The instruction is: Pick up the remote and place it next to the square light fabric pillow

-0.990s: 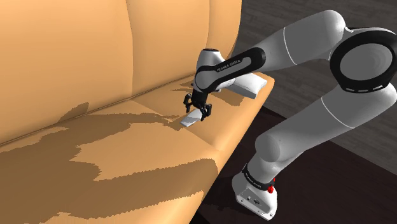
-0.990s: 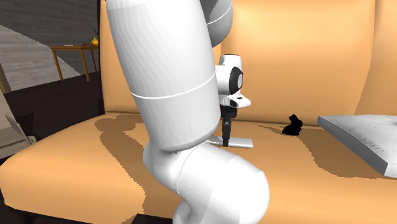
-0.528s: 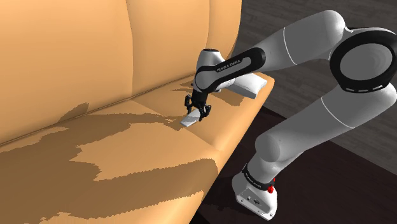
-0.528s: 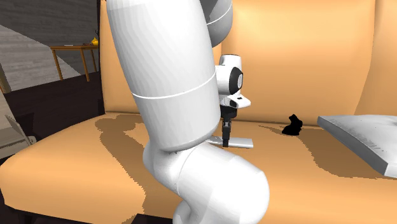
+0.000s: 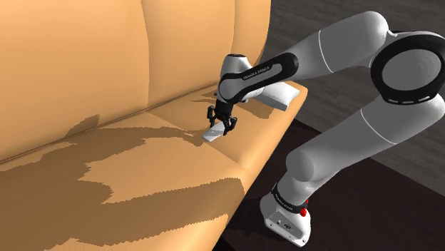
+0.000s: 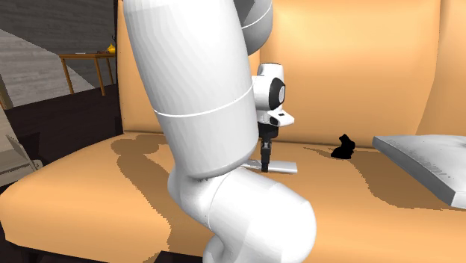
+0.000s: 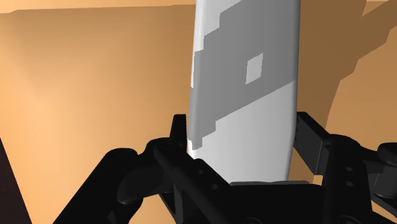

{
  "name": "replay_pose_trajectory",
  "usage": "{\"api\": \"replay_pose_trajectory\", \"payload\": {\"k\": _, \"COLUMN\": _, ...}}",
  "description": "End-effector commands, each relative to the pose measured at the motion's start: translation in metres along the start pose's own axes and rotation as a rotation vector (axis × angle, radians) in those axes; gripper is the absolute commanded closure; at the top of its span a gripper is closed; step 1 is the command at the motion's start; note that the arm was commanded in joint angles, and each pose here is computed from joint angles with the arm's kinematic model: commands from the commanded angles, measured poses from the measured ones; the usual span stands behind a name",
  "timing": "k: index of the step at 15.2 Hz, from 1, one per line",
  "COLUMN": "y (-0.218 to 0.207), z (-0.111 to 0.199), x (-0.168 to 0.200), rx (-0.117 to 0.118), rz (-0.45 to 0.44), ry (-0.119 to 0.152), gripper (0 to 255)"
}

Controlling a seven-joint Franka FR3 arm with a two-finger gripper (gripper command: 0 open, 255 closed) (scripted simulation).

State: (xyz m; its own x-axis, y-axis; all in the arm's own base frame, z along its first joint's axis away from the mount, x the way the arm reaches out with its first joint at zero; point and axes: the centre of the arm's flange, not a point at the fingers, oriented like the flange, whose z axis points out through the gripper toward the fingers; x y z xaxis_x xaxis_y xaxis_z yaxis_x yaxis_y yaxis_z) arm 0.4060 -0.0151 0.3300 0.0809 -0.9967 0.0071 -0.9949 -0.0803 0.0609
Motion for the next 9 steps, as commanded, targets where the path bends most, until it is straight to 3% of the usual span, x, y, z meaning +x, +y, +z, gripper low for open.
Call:
{"api": "replay_pose_trajectory", "payload": {"k": 1, "y": 0.000, "z": -0.008, "x": 0.000, "rx": 0.000, "rz": 0.000, "ry": 0.000, "gripper": 255}}
{"api": "replay_pose_trajectory", "payload": {"k": 9, "y": 0.003, "z": -0.050, "x": 0.000, "rx": 0.000, "rz": 0.000, "ry": 0.000, "gripper": 255}}
